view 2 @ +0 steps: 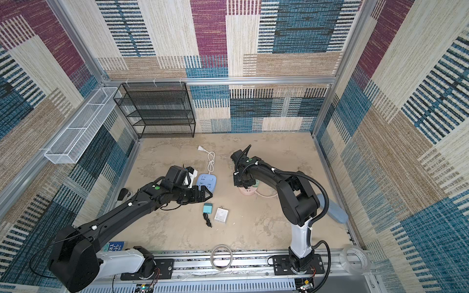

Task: Insert plugs into power strip
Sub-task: Insert the plug into the socket.

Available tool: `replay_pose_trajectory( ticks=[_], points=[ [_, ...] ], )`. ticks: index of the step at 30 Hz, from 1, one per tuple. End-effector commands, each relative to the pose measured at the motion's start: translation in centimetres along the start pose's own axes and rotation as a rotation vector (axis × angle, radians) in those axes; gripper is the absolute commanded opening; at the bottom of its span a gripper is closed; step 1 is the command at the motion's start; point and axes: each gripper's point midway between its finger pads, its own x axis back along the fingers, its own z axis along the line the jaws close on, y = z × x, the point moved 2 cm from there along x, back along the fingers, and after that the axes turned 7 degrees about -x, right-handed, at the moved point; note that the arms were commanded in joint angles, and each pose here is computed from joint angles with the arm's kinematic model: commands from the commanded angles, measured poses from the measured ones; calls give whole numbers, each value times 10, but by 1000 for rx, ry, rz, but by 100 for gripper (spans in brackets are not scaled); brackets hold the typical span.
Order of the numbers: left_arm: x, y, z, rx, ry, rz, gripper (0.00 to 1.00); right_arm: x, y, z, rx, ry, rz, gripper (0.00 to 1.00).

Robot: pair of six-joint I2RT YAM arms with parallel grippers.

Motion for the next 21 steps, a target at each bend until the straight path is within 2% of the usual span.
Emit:
replay_pose_trajectory(
  ticks=[1, 12, 17, 21],
  points=[
    [2, 3, -2, -20, -6, -8, 97, -25, -52, -21, -33, -75, 264, 0],
    [8, 3, -2, -23, 4, -26, 99, 1, -38, -24, -26, -110, 189, 1],
    [10, 6, -4, -25, 5, -33, 99, 20, -28, -17, -36, -73, 147, 25],
    [12, 8, -4, -29, 12, -37, 100, 36, -20, -13, -41, -55, 109, 36]
  ],
)
